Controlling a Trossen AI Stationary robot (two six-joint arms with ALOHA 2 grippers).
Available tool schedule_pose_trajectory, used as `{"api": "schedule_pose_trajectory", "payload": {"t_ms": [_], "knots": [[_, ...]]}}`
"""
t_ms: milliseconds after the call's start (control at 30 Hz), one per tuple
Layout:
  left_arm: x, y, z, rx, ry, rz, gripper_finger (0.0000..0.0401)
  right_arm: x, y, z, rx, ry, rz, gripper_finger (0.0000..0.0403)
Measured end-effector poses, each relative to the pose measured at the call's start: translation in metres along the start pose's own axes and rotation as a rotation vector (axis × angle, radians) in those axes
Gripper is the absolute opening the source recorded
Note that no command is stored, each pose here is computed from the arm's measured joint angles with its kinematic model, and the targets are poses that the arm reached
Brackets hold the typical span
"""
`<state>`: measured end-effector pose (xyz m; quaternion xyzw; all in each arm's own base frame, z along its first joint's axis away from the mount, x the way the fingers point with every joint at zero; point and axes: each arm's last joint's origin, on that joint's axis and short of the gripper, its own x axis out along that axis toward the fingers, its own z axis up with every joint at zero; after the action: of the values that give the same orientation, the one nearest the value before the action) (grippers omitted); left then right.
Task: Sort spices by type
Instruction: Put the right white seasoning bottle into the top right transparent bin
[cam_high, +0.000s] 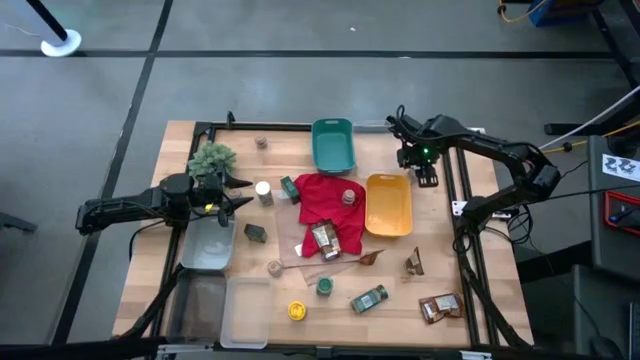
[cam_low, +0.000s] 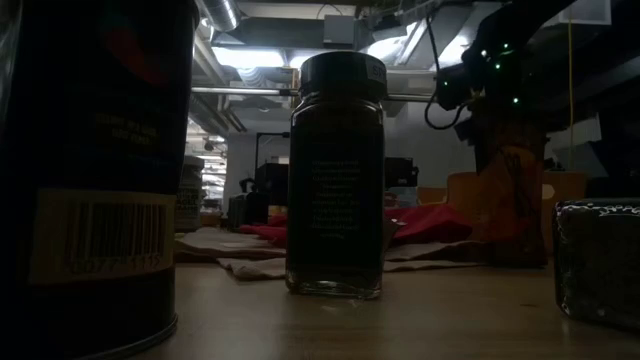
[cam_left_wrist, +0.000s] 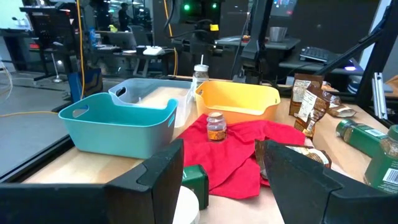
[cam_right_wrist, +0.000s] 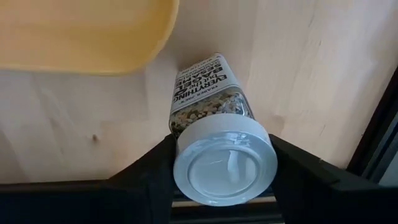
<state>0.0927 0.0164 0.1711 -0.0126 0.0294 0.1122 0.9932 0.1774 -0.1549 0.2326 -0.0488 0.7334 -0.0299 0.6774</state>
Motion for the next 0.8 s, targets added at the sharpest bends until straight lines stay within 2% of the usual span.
{"api": "schedule_pose_trajectory", "payload": {"t_ms": [200,600,800], "knots": [[0.000,0.000,0.000,0.000,0.000,0.000,0.0205,-0.022,-0.004,0.000,0.022,0.009,-0.015,0.0211],[0.000,0.000,0.000,0.000,0.000,0.000,0.0205,-0.088,-0.019,0.001,0.056,-0.080,-0.155,0.0212],[0.000,0.000,0.000,0.000,0.000,0.000,0.0205,-0.100,-0.023,0.004,0.054,-0.149,-0.190,0.0213]]}}
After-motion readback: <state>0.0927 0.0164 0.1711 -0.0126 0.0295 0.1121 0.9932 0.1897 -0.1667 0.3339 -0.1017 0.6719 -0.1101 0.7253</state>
